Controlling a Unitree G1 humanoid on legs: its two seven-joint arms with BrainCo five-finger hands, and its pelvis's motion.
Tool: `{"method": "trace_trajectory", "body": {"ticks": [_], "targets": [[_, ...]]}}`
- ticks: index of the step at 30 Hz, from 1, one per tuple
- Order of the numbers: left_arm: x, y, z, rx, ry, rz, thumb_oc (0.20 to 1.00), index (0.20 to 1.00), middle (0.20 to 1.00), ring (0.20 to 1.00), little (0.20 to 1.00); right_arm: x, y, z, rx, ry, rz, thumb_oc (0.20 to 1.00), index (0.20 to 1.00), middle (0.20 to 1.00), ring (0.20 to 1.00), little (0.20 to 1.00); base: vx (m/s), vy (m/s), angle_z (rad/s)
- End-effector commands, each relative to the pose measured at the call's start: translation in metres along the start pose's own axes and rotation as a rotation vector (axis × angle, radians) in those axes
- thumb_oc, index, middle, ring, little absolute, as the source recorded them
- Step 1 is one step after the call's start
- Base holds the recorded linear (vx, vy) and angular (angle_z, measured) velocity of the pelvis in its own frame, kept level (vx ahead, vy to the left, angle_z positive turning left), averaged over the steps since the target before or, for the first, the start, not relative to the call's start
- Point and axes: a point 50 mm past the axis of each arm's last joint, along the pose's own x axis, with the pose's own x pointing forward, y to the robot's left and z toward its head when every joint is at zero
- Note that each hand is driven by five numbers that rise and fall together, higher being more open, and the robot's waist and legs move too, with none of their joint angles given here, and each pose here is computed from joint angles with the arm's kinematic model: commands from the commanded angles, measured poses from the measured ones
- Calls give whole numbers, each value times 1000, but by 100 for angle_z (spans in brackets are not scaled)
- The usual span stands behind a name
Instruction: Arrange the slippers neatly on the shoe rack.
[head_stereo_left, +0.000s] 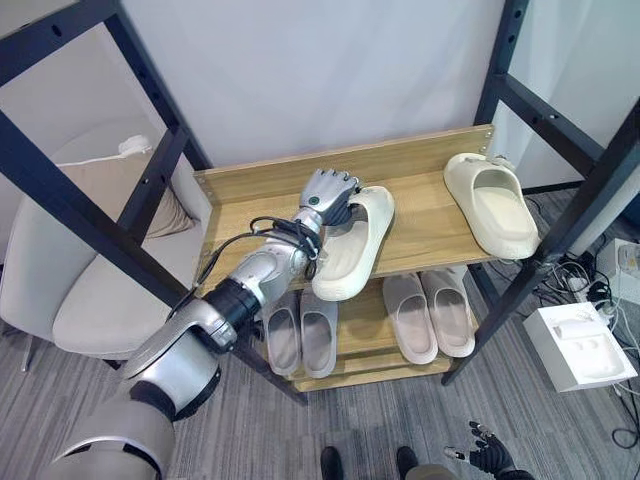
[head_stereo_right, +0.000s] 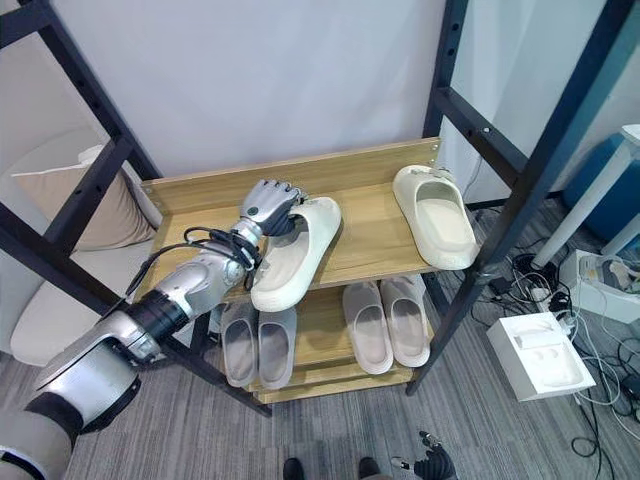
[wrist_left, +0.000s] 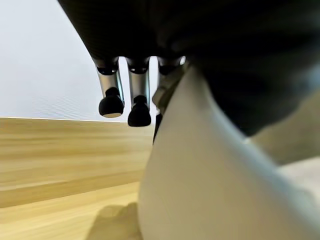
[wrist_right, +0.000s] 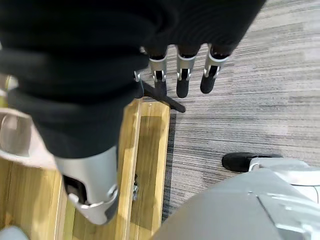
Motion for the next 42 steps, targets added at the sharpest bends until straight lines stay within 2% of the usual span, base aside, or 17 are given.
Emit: {"method": "trace_trajectory", "body": {"ticks": [1, 5, 15, 24, 25, 27, 28, 36, 42], "targets": [[33, 49, -7, 30, 46, 134, 200, 200, 200, 200, 200, 2, -17, 7, 41, -32, -77, 1000, 1000, 1000, 1000, 1000, 20, -6, -7], [39, 42, -5, 61, 54, 96, 200, 200, 200, 200, 200, 2, -21, 6, 41, -28, -99, 1000, 1000, 1000, 1000, 1000, 22, -5, -13], [41, 31, -29, 181, 177, -24, 200, 200, 200, 200, 200, 4, -37, 4, 46, -9, -171, 1000, 1000, 1000, 1000, 1000, 25, -12, -13], [40, 33, -43, 149, 274, -28, 200, 200, 200, 200, 200, 5, -41, 6, 54, -9, -190, 1000, 1000, 1000, 1000, 1000, 12, -10, -5], [39, 33, -45, 131, 289, -25, 272, 272, 272, 272, 272, 6, -40, 6, 56, -8, -191, 1000, 1000, 1000, 1000, 1000, 0, 0, 0], [38, 32, -45, 94, 305, -18, 514, 514, 514, 514, 514, 6, -39, 6, 56, -5, -188, 1000, 1000, 1000, 1000, 1000, 0, 0, 0], [38, 29, -44, 73, 306, -20, 1000, 1000, 1000, 1000, 1000, 6, -39, 5, 57, -2, -188, 1000, 1000, 1000, 1000, 1000, 0, 0, 0], [40, 25, -33, -50, 282, -16, 1000, 1000, 1000, 1000, 1000, 7, -32, 3, 65, 17, -171, 1000, 1000, 1000, 1000, 1000, 0, 0, 0], [48, 42, -15, -70, 178, 33, 1000, 1000, 1000, 1000, 1000, 8, -32, 4, 94, 23, -171, 1000, 1000, 1000, 1000, 1000, -7, -10, 13]]}}
